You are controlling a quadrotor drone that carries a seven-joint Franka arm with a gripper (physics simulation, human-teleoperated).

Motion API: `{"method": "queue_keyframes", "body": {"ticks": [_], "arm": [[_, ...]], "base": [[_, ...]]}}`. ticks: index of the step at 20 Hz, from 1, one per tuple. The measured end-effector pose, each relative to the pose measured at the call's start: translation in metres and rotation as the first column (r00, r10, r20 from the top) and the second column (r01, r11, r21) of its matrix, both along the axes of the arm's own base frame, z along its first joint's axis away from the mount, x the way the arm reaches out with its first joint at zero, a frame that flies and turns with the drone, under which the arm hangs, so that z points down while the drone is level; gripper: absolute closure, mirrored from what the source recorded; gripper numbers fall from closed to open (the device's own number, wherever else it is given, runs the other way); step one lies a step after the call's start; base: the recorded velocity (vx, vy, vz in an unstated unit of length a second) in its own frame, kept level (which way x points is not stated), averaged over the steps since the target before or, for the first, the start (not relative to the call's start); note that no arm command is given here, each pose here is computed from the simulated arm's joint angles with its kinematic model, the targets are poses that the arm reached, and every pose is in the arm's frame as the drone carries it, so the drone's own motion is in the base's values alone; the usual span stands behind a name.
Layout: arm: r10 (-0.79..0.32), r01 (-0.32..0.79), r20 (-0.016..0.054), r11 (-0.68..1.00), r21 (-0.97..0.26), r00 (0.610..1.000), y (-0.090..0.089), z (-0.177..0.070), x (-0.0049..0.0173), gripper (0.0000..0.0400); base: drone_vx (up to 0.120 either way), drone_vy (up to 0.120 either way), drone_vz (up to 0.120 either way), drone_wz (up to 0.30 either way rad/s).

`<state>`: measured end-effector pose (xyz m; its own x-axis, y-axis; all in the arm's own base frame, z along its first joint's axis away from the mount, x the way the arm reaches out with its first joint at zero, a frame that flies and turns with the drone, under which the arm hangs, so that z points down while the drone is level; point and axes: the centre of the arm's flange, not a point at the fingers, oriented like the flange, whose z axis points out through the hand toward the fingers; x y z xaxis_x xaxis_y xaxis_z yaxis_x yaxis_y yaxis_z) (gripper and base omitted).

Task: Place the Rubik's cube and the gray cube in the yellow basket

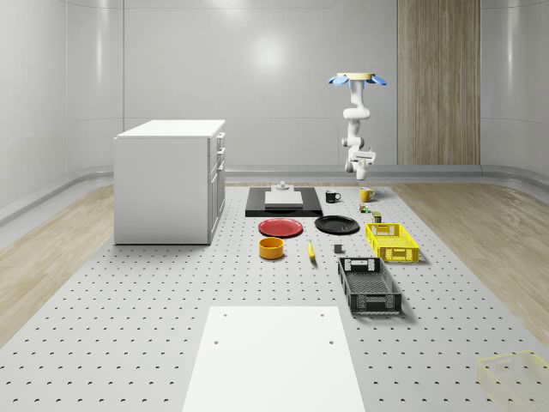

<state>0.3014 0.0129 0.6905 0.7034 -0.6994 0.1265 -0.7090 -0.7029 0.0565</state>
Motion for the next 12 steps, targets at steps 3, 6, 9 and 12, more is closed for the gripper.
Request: {"method": "queue_keyframes", "body": {"ticks": [3,6,9,12], "arm": [[-0.002,0.003,0.0023,0.996,-0.085,1.0,0.008,-0.001,-0.0002,0.0],[-0.006,0.007,0.0048,0.975,-0.223,1.0,0.022,-0.005,-0.0003,0.0],[-0.011,0.014,0.0084,0.9,-0.435,1.0,0.042,-0.016,-0.0001,0.0],[-0.019,0.024,0.0145,0.701,-0.713,1.0,0.066,-0.039,0.0005,0.0]], "base": [[0.12,0.0,-0.027,0.0],[0.12,0.0,-0.12,0.0],[0.12,0.0,-0.067,0.0],[0.12,0.0,0.0,0.0]]}}
